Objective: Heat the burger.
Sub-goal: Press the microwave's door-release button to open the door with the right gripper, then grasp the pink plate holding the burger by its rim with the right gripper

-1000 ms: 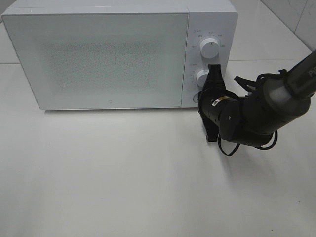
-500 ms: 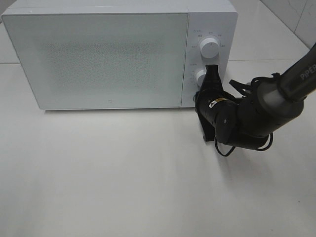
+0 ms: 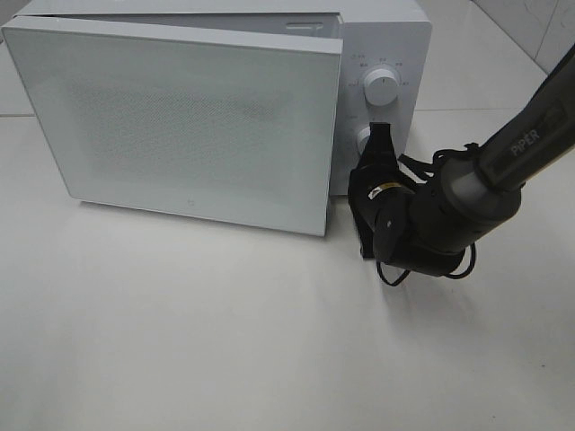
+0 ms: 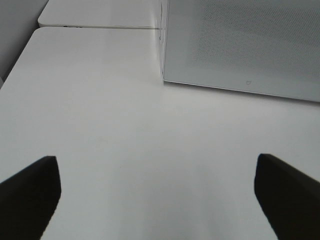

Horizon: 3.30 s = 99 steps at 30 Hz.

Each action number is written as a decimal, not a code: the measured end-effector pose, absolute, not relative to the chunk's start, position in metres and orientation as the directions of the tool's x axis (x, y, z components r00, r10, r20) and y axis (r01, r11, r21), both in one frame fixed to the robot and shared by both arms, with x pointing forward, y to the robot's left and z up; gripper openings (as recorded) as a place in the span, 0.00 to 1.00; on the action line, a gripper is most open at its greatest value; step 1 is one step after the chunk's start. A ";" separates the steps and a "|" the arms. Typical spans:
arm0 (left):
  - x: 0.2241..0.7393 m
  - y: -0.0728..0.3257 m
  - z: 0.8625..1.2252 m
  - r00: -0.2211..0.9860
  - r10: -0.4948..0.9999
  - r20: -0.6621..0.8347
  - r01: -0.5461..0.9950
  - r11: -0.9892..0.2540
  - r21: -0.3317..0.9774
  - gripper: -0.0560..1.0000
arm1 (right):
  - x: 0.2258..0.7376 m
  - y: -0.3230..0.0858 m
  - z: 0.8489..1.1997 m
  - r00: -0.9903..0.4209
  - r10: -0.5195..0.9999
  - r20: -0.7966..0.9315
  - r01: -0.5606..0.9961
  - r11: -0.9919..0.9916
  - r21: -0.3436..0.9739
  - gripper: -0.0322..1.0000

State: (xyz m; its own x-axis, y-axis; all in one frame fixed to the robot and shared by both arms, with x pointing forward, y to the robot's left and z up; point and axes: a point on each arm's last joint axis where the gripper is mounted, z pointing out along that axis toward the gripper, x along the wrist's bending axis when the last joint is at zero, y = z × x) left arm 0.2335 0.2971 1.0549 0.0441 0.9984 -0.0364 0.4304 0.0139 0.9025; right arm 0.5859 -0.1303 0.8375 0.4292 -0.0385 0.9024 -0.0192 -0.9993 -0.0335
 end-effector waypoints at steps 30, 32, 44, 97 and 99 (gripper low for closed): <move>0.234 0.297 1.055 0.044 0.998 -0.036 0.430 0.014 0.903 0.97 | 0.582 -0.138 0.852 0.488 -0.026 0.872 0.021 -0.999 -0.042 0.04; 0.234 0.297 1.055 0.044 0.998 -0.036 0.430 0.014 0.903 0.97 | 0.581 -0.138 0.854 0.494 -0.020 0.869 0.031 -0.999 -0.041 0.04; 0.234 0.297 1.055 0.044 0.998 -0.036 0.430 0.014 0.903 0.97 | 0.549 -0.144 0.873 0.579 0.253 0.775 0.278 -0.955 0.104 0.04; 0.234 0.297 1.055 0.044 0.998 -0.036 0.430 0.014 0.903 0.97 | 0.519 -0.132 0.976 -0.992 0.035 -0.120 0.023 0.995 0.101 0.11; 0.234 0.297 1.055 0.044 0.998 -0.036 0.430 0.014 0.903 0.97 | 0.523 -0.133 0.976 -0.978 -0.116 -0.175 -0.131 0.989 0.074 0.16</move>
